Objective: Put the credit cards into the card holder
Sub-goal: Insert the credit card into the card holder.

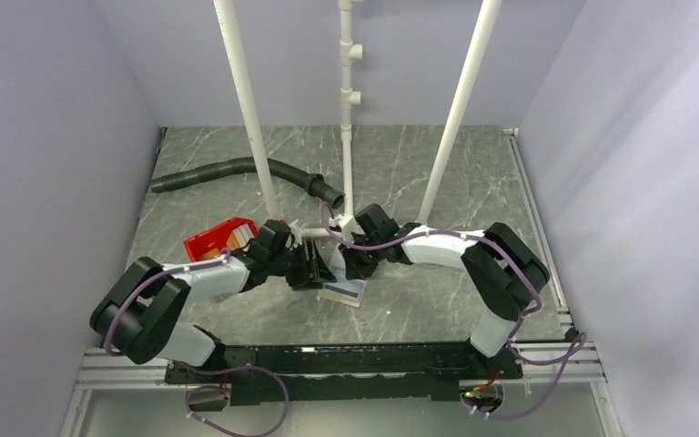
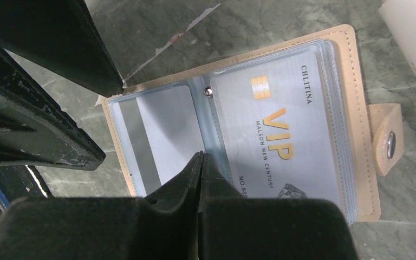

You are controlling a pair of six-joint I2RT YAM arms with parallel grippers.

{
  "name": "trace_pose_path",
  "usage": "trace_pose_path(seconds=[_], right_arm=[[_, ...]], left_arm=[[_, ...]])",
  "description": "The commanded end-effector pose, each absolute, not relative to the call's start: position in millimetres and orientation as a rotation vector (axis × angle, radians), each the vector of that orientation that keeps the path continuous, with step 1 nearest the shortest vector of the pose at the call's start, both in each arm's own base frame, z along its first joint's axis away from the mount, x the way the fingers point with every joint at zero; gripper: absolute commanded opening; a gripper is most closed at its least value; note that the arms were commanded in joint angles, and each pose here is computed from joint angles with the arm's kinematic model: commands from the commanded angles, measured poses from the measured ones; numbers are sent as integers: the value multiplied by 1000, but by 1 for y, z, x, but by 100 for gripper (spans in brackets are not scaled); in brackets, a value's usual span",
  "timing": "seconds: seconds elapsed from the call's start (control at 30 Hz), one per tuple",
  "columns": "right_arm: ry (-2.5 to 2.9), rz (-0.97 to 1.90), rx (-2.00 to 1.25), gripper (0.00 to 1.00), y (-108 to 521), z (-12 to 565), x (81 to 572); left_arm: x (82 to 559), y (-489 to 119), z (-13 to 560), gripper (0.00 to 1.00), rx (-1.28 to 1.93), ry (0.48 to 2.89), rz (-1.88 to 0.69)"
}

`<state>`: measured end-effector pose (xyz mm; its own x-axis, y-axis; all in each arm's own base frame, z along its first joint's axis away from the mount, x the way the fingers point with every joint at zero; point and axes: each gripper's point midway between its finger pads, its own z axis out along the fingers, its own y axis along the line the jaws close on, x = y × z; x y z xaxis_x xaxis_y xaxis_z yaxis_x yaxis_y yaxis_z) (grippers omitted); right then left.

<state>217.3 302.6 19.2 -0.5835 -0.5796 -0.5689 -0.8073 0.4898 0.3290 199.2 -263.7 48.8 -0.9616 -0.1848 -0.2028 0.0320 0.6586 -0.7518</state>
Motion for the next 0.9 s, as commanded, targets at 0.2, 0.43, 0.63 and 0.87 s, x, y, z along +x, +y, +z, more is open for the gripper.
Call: trace_pose_path(seconds=[0.2,0.43,0.63,0.87], right_arm=[[2437,816,-1183,0,291,2,200],[2440,821,-1186,0,292,1,199],[2442,816,-1186,0,291,1,199],[2444,825,-1190,0,291,0,197]], left_arm=[[201,-269,55,59,-112,2577,-1239],[200,-271,55,59,-105,2579,-1249],[199,-265,48,59,-134,2611,-1199],[198,-265,45,60,-144,2623,-1197]])
